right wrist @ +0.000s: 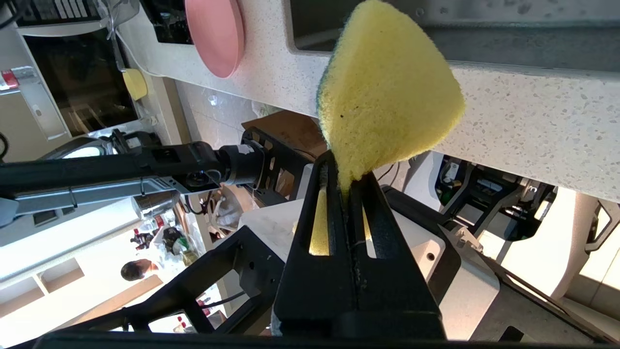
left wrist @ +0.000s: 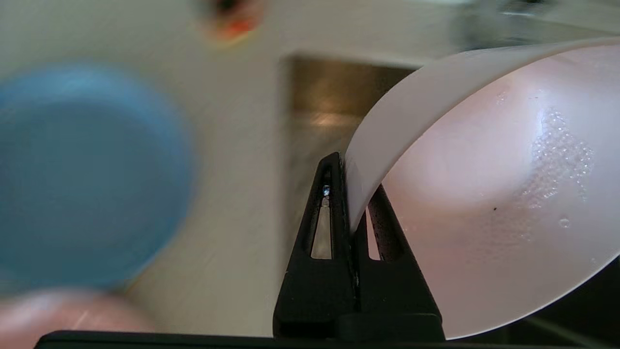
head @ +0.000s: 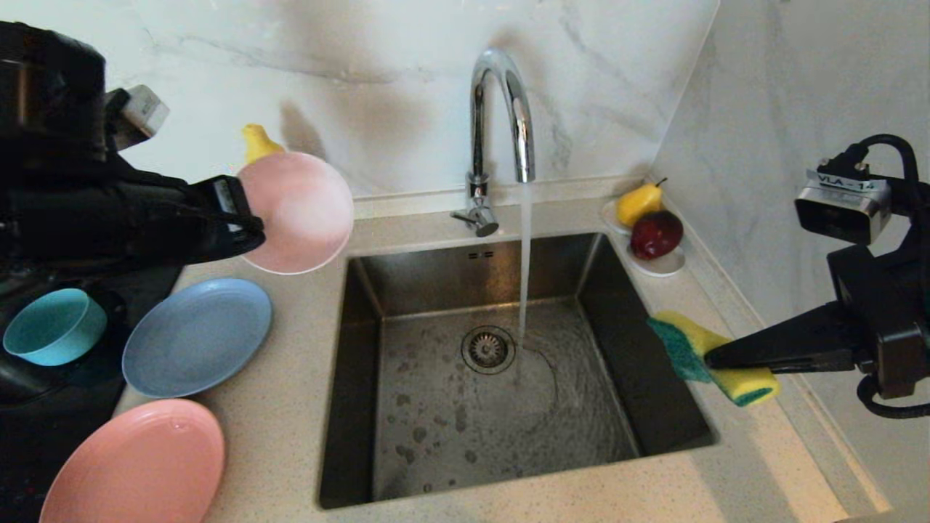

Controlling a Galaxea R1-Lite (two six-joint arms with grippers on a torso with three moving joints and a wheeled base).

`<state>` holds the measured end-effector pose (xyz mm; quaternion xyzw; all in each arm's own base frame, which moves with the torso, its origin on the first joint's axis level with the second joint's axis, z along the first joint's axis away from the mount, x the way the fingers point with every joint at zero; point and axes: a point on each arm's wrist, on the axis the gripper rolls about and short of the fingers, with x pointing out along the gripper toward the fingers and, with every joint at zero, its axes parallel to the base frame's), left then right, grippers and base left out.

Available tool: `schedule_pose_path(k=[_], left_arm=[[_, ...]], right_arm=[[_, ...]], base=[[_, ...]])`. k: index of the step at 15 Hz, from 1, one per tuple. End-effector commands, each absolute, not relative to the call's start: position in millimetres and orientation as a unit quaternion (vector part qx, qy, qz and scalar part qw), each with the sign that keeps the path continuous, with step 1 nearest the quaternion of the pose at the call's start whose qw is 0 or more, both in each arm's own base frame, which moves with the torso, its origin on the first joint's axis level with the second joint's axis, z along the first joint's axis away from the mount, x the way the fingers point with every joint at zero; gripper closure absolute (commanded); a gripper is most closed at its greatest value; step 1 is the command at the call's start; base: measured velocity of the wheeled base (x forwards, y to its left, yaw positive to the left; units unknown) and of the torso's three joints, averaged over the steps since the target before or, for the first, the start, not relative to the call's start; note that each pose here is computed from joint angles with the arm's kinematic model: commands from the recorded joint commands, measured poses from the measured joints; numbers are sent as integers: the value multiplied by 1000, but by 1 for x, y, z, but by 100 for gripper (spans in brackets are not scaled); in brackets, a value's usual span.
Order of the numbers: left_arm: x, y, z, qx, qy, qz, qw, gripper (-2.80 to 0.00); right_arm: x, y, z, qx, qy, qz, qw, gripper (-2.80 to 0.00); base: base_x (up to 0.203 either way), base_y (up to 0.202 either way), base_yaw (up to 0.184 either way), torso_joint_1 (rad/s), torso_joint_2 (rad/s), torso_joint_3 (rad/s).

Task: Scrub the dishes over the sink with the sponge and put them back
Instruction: Rinse the bowl, then place the bowl on the table

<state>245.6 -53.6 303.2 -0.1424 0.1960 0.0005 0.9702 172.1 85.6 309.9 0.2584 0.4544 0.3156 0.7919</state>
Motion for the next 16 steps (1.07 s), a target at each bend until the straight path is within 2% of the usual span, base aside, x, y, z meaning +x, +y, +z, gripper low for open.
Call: schedule_pose_path(k=[1,5,9,16], left_arm=[[228,-13,315,-179,243,45,952,0],[204,52,320,-246,237,163,925,0],[177,107,304,-298,239,296,875,0],[153,194,236,-395,306,405,766,0]], right_arm=[[174,87,308,260,460,315,788,0],[174,87,308,263,464,325,781,0],[176,86,303,264,471,318,779,0],[181,86,299,267,477,310,778,0]], base=[[0,0,0,0,0,0],[0,0,0,0,0,0],[0,0,0,0,0,0],[0,0,0,0,0,0]])
